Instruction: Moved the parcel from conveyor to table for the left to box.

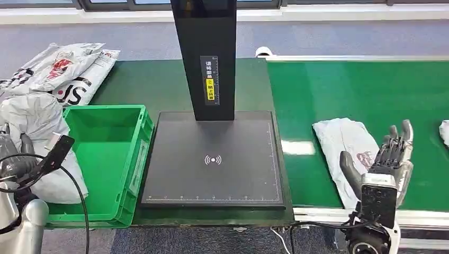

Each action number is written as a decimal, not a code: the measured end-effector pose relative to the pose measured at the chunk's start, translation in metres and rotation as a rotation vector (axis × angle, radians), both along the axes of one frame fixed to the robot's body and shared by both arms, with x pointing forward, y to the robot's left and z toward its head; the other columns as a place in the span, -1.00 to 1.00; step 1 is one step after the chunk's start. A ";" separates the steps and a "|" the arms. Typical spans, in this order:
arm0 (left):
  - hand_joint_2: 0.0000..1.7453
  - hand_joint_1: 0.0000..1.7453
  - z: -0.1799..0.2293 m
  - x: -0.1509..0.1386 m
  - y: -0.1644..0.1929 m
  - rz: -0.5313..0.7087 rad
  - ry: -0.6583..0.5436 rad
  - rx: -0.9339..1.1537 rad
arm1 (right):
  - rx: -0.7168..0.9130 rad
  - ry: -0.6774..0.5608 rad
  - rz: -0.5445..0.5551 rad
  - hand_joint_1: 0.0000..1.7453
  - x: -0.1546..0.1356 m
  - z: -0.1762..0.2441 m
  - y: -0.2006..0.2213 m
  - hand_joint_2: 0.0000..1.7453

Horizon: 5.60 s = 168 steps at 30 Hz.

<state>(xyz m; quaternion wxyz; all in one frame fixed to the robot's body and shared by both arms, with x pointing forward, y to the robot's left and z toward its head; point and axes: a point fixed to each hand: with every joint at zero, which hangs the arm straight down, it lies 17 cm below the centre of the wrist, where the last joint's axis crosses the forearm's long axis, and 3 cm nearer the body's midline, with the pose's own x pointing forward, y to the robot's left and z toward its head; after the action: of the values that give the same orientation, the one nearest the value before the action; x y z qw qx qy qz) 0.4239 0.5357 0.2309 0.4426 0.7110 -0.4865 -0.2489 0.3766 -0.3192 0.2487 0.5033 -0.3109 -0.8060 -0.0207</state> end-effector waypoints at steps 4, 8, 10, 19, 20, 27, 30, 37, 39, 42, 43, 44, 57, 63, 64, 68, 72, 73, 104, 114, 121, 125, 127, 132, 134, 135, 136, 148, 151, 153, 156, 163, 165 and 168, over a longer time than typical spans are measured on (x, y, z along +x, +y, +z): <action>1.00 -1.00 -0.009 0.007 0.002 -0.001 0.048 -0.019 | -0.001 -0.005 0.010 -1.00 0.002 0.003 0.002 1.00; 1.00 -1.00 -0.013 0.011 0.001 -0.006 0.056 -0.055 | -0.003 -0.008 0.022 -1.00 0.005 0.005 0.005 1.00; 1.00 -1.00 -0.016 0.013 0.000 -0.011 0.066 -0.070 | -0.003 -0.011 0.030 -1.00 0.006 0.007 0.007 1.00; 1.00 -1.00 -0.021 0.034 -0.029 -0.090 0.095 -0.108 | -0.004 -0.026 0.040 -1.00 0.010 0.014 0.008 1.00; 1.00 -1.00 -0.021 0.037 -0.033 -0.100 0.094 -0.110 | -0.004 -0.025 0.043 -1.00 0.010 0.014 0.009 1.00; 1.00 -1.00 -0.013 0.048 -0.052 -0.189 0.054 -0.182 | 0.000 -0.021 0.044 -1.00 0.010 0.013 0.009 1.00; 1.00 -1.00 0.004 0.057 -0.080 -0.339 -0.043 -0.322 | 0.008 -0.024 0.044 -1.00 0.010 0.013 0.008 1.00; 1.00 -1.00 0.046 0.061 -0.193 -0.701 -0.175 -0.587 | 0.019 -0.032 0.049 -1.00 0.013 0.014 0.009 1.00; 1.00 -1.00 0.051 0.059 -0.215 -0.755 -0.183 -0.607 | 0.020 -0.032 0.048 -1.00 0.014 0.014 0.009 1.00; 1.00 -1.00 0.061 0.054 -0.245 -0.862 -0.214 -0.691 | 0.025 -0.027 0.051 -1.00 0.016 0.012 0.009 1.00; 1.00 -1.00 0.064 0.053 -0.256 -0.895 -0.223 -0.729 | 0.025 -0.026 0.051 -1.00 0.017 0.012 0.009 1.00; 1.00 -1.00 0.066 0.051 -0.269 -0.932 -0.229 -0.774 | 0.024 -0.024 0.047 -1.00 0.019 0.011 0.009 1.00; 1.00 -1.00 0.056 0.036 -0.372 -1.217 -0.196 -1.212 | 0.005 0.081 -0.005 -1.00 0.034 -0.022 0.005 1.00; 1.00 -1.00 0.040 0.034 -0.390 -1.212 -0.154 -1.311 | -0.049 0.157 -0.081 -1.00 0.036 -0.045 -0.004 1.00; 1.00 -1.00 0.037 0.032 -0.393 -1.209 -0.147 -1.327 | -0.064 0.165 -0.106 -1.00 0.035 -0.048 -0.008 1.00; 1.00 -1.00 0.028 0.030 -0.402 -1.197 -0.130 -1.368 | -0.120 0.218 -0.213 -1.00 0.030 -0.073 -0.033 1.00; 1.00 -1.00 0.023 0.028 -0.406 -1.187 -0.120 -1.385 | -0.179 0.274 -0.285 -1.00 0.025 -0.092 -0.050 1.00; 1.00 -1.00 0.023 0.028 -0.407 -1.189 -0.116 -1.386 | -0.194 0.290 -0.306 -1.00 0.025 -0.098 -0.055 1.00; 1.00 -1.00 0.018 0.016 -0.419 -1.195 -0.092 -1.405 | -0.362 1.024 -0.244 -1.00 0.001 -0.315 -0.072 1.00; 1.00 -1.00 0.018 0.014 -0.418 -1.198 -0.091 -1.400 | -0.368 1.123 -0.177 1.00 -0.002 -0.340 -0.063 1.00; 1.00 -1.00 0.019 0.014 -0.417 -1.201 -0.093 -1.396 | -0.384 1.125 -0.176 1.00 0.006 -0.337 -0.067 1.00; 1.00 -1.00 0.019 0.014 -0.417 -1.201 -0.094 -1.395 | -0.384 1.122 -0.176 1.00 0.009 -0.336 -0.067 1.00; 1.00 -1.00 0.019 0.014 -0.417 -1.202 -0.095 -1.395 | -0.384 1.121 -0.175 1.00 0.010 -0.335 -0.066 1.00; 1.00 -1.00 0.020 0.013 -0.417 -1.203 -0.096 -1.394 | -0.386 1.124 -0.173 1.00 0.010 -0.336 -0.066 1.00; 1.00 -1.00 0.020 0.013 -0.417 -1.203 -0.096 -1.393 | -0.392 1.120 -0.174 1.00 0.010 -0.335 -0.065 1.00; 1.00 -1.00 0.020 0.013 -0.417 -1.203 -0.096 -1.391 | -0.396 1.114 -0.174 1.00 0.011 -0.334 -0.065 1.00; 1.00 -1.00 0.021 0.013 -0.417 -1.203 -0.098 -1.388 | -0.400 1.106 -0.175 1.00 0.012 -0.333 -0.065 1.00; 1.00 -1.00 0.022 0.008 -0.412 -1.195 -0.128 -1.363 | -0.365 0.337 -0.229 1.00 0.059 -0.113 -0.025 1.00; 1.00 -1.00 0.021 0.008 -0.412 -1.201 -0.135 -1.362 | -0.366 0.133 -0.190 1.00 0.058 -0.045 0.004 1.00; 1.00 -1.00 0.022 0.008 -0.412 -1.206 -0.141 -1.366 | -0.368 0.043 -0.155 1.00 0.056 -0.015 0.023 1.00; 1.00 -1.00 0.027 0.012 -0.413 -1.215 -0.152 -1.364 | -0.373 -0.050 -0.099 1.00 0.056 0.017 0.053 1.00; 1.00 -1.00 0.041 0.023 -0.412 -1.237 -0.186 -1.361 | -0.400 -0.158 0.040 1.00 0.056 0.050 0.116 1.00; 1.00 -1.00 0.041 0.024 -0.412 -1.238 -0.187 -1.362 | -0.402 -0.168 0.062 1.00 0.055 0.052 0.126 1.00; 1.00 -1.00 0.044 0.026 -0.411 -1.244 -0.195 -1.367 | -0.417 -0.141 0.123 1.00 0.064 0.048 0.146 1.00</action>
<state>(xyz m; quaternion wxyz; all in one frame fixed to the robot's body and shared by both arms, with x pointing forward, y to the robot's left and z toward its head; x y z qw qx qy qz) 0.4496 0.1243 0.2745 0.5095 -0.0755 -0.8562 -0.0399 0.4402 -0.1736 0.2971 0.3710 -0.3564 -0.8433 0.1553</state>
